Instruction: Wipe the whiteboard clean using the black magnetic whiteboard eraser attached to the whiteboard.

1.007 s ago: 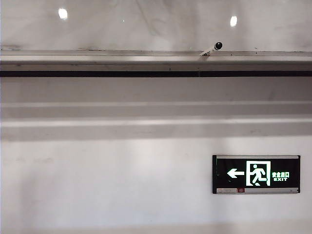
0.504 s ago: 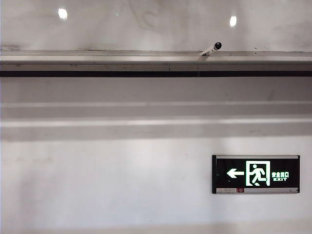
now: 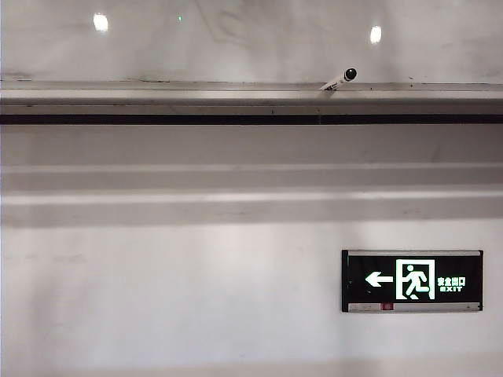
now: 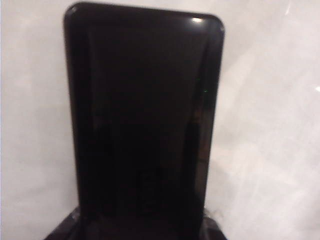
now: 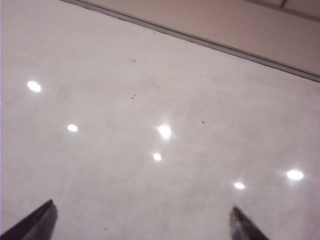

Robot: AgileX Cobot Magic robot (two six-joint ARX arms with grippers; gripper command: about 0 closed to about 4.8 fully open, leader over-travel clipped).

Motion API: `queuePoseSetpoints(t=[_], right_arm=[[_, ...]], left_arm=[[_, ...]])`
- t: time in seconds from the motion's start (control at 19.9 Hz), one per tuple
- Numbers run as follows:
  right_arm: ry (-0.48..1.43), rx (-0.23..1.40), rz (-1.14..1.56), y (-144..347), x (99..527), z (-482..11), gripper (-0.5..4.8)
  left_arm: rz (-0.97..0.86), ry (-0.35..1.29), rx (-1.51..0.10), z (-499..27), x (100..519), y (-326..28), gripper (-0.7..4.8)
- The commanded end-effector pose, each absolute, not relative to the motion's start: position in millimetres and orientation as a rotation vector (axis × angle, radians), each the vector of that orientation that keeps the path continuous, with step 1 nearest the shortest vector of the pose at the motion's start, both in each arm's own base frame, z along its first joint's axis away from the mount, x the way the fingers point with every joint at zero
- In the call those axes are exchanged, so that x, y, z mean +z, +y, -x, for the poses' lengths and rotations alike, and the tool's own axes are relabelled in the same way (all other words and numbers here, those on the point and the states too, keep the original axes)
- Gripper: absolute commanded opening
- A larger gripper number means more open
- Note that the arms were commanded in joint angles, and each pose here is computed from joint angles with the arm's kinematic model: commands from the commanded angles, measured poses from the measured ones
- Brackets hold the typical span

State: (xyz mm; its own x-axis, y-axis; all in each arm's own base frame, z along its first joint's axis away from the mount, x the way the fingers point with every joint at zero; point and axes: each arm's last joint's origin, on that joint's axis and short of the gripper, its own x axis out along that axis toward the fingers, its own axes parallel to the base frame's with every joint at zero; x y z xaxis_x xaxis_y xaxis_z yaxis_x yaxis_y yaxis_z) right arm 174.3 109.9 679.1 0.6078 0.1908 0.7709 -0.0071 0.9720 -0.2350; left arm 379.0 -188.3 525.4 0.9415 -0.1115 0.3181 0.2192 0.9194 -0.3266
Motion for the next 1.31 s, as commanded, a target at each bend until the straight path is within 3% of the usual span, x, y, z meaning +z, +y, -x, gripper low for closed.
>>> queuePoseSetpoints(t=[0.05, 0.2, 0.45, 0.6, 0.91, 1.21, 1.31], right_arm=[[-0.932, 0.118, 0.205, 109, 681, -171, 4.79], [-0.94, 0.133, 0.212, 109, 681, -171, 4.79], [-0.94, 0.133, 0.212, 109, 681, -171, 4.79], [-0.94, 0.133, 0.212, 109, 681, -171, 4.79], [-0.94, 0.135, 0.211, 110, 681, -171, 4.79], [-0.944, 0.145, 0.204, 112, 681, -169, 4.79], [-0.943, 0.145, 0.204, 112, 681, -170, 4.79]], left_arm=[[0.508, -0.343, -0.061, -388, 532, -152, 1.43], [0.598, -0.343, -0.108, -394, 533, -137, 1.43], [0.598, -0.358, -0.095, -391, 538, -129, 1.43], [0.639, -0.353, -0.261, -388, 542, -133, 1.43], [0.638, -0.204, -0.428, -407, 515, -157, 1.43], [0.351, -0.005, -0.388, -411, 485, -182, 1.43], [0.256, 0.022, -0.258, -409, 483, -177, 1.43]])
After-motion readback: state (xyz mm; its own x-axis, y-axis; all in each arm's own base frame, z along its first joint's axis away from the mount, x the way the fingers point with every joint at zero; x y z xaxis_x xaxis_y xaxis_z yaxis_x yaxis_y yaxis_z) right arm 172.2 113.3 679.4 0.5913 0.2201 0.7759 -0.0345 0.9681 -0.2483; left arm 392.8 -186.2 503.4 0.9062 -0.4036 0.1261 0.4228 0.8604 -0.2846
